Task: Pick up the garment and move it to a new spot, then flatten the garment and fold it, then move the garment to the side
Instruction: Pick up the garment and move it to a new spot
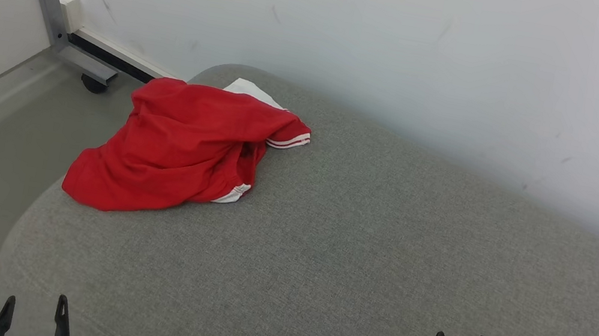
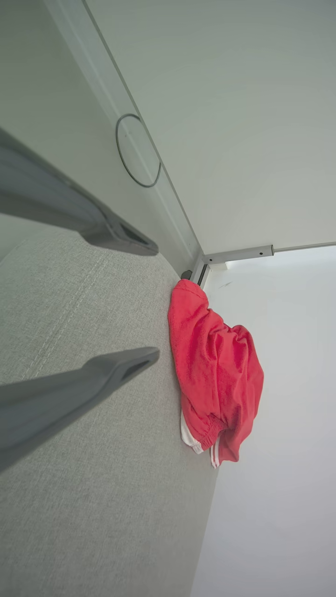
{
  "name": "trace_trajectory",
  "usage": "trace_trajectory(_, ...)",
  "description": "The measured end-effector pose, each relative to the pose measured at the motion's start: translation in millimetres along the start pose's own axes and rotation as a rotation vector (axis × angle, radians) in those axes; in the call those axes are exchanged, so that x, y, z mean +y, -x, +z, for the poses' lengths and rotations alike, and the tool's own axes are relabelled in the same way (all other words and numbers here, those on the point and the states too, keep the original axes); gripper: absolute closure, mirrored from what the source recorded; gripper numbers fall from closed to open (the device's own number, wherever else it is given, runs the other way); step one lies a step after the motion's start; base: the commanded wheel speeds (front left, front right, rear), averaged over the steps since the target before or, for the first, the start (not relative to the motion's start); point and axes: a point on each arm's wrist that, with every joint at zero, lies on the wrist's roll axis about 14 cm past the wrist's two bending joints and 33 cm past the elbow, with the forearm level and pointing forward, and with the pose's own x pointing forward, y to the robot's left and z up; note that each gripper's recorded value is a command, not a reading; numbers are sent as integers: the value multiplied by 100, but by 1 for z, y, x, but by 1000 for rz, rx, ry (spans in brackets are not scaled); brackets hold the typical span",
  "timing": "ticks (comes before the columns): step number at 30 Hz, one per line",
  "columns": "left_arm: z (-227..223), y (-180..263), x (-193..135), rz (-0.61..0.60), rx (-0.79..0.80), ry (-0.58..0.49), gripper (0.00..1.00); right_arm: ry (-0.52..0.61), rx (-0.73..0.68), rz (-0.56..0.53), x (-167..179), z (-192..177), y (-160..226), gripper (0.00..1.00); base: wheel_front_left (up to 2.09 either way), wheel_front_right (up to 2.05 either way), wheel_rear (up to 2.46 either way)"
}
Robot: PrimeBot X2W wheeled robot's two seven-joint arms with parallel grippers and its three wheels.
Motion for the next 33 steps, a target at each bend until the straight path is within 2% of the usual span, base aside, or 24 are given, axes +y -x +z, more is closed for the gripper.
trace_trajectory(11,21,-21,-7,-19,-58,47,0,7,-16,-17,-6,5,2,0,0,0,0)
trace_trajectory(16,62,-62,-21,-68,-158,84,0,25,-31,-49,-19,9,-2,0,0,0,0)
trace_trajectory(26,131,-156,-62,-154,-281,70,0,33,-61,-175,-70,12,-6,0,0,0,0)
trace_trajectory(33,134,-212,-97,-198,-235,55,0,32,-53,-274,-110,3,2,0,0,0,0)
